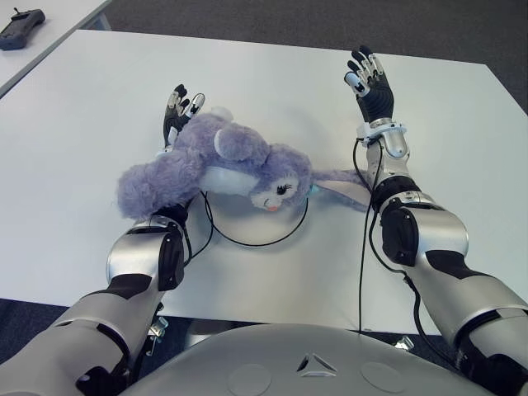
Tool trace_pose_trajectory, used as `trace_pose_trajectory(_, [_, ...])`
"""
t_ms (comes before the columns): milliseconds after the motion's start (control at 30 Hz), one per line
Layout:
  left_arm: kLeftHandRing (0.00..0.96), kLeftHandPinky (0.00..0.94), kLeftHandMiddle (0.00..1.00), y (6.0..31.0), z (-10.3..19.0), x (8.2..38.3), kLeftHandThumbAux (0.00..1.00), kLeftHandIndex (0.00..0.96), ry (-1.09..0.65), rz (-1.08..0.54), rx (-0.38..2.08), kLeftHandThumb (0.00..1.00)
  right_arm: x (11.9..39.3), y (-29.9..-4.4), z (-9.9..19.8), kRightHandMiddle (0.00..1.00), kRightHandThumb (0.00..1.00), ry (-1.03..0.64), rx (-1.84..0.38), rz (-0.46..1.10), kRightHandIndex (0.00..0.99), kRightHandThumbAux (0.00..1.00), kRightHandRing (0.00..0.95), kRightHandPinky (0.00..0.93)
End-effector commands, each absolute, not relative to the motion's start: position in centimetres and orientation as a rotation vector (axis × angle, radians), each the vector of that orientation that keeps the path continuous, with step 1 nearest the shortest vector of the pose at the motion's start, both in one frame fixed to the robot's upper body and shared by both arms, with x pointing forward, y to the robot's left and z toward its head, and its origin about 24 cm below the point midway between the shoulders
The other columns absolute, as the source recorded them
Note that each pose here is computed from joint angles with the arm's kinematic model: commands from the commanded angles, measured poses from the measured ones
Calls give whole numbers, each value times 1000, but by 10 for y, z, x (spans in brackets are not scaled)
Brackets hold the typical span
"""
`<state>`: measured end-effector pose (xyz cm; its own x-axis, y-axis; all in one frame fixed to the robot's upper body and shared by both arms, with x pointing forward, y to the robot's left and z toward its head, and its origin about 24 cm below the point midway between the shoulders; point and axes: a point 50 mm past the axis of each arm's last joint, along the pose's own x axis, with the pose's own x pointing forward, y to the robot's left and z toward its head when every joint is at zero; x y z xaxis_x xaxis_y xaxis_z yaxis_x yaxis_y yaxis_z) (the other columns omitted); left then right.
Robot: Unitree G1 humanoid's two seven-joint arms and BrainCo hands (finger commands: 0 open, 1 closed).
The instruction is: Put the doll into the plate.
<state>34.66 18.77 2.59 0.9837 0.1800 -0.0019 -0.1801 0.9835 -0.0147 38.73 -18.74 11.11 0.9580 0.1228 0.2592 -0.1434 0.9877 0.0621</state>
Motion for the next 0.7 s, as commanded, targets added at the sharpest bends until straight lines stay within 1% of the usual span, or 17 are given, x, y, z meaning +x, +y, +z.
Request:
trace_pose_trajectory(33, [0, 0, 54, 183, -81, 265, 444, 0, 491, 203, -52, 0, 382, -194, 87, 32, 0, -142, 147, 94, 49, 641, 0, 0])
trace_pose_trajectory(233, [2, 0, 61, 182, -81, 265, 444, 0, 491, 208, -58, 0, 381, -198, 84, 36, 0, -133, 210, 71, 55, 635, 0, 0])
trace_pose_trajectory(367, [1, 0, 60, 182, -81, 265, 441, 0, 488, 204, -52, 0, 380, -201, 81, 41, 0, -130, 257, 56, 56, 653, 0, 0])
trace_pose_trajectory(700, [3, 0, 59, 184, -81, 265, 428, 0, 482, 206, -45, 0, 376, -206, 75, 58, 0, -125, 327, 33, 62, 671, 23, 31])
